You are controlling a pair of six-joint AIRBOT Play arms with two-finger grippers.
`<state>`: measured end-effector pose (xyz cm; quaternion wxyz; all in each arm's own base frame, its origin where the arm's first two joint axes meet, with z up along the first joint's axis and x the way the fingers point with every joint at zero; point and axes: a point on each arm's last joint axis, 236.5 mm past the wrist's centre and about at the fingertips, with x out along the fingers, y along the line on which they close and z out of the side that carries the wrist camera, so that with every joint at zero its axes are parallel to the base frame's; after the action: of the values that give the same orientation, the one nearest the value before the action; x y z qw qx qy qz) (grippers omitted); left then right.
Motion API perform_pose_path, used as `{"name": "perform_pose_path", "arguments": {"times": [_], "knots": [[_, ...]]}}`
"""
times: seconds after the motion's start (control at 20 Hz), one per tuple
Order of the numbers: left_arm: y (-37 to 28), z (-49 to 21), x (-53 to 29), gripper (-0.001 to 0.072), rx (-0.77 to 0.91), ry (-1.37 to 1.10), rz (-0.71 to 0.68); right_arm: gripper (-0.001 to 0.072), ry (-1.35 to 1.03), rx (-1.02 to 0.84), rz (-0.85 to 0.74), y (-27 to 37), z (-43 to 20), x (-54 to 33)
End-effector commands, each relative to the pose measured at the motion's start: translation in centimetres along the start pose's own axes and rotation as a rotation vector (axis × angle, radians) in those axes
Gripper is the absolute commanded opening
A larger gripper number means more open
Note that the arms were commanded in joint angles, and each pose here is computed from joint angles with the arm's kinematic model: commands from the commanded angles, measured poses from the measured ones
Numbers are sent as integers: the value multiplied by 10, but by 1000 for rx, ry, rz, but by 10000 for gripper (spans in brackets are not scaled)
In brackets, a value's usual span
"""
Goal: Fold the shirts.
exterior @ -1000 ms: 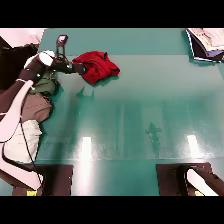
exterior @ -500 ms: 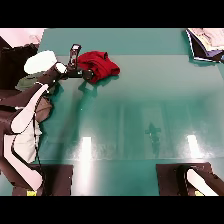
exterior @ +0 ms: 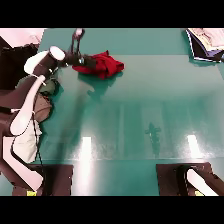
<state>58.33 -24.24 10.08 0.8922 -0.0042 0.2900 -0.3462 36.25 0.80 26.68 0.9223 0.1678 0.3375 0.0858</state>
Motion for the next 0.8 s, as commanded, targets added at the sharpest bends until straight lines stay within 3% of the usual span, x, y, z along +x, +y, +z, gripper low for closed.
{"name": "perform_pose_path", "arguments": {"times": [0.0,0.15,0.35,0.5,0.65,0.75], "knots": [[-79,95,-94,21,169,-109,-145,19,-53,9,42,11,13,-3],[-153,160,-200,22,241,-322,-229,19,-150,-12,46,19,39,-17],[-221,169,-294,22,354,-394,-305,19,-252,-57,51,33,67,-43],[-236,131,-305,22,371,-248,-344,19,-240,-68,55,37,65,-47],[-213,57,-272,22,216,54,-345,19,-135,-66,62,37,42,-39],[-178,1,-245,22,111,259,-268,19,-27,-61,66,33,20,-30]]}}
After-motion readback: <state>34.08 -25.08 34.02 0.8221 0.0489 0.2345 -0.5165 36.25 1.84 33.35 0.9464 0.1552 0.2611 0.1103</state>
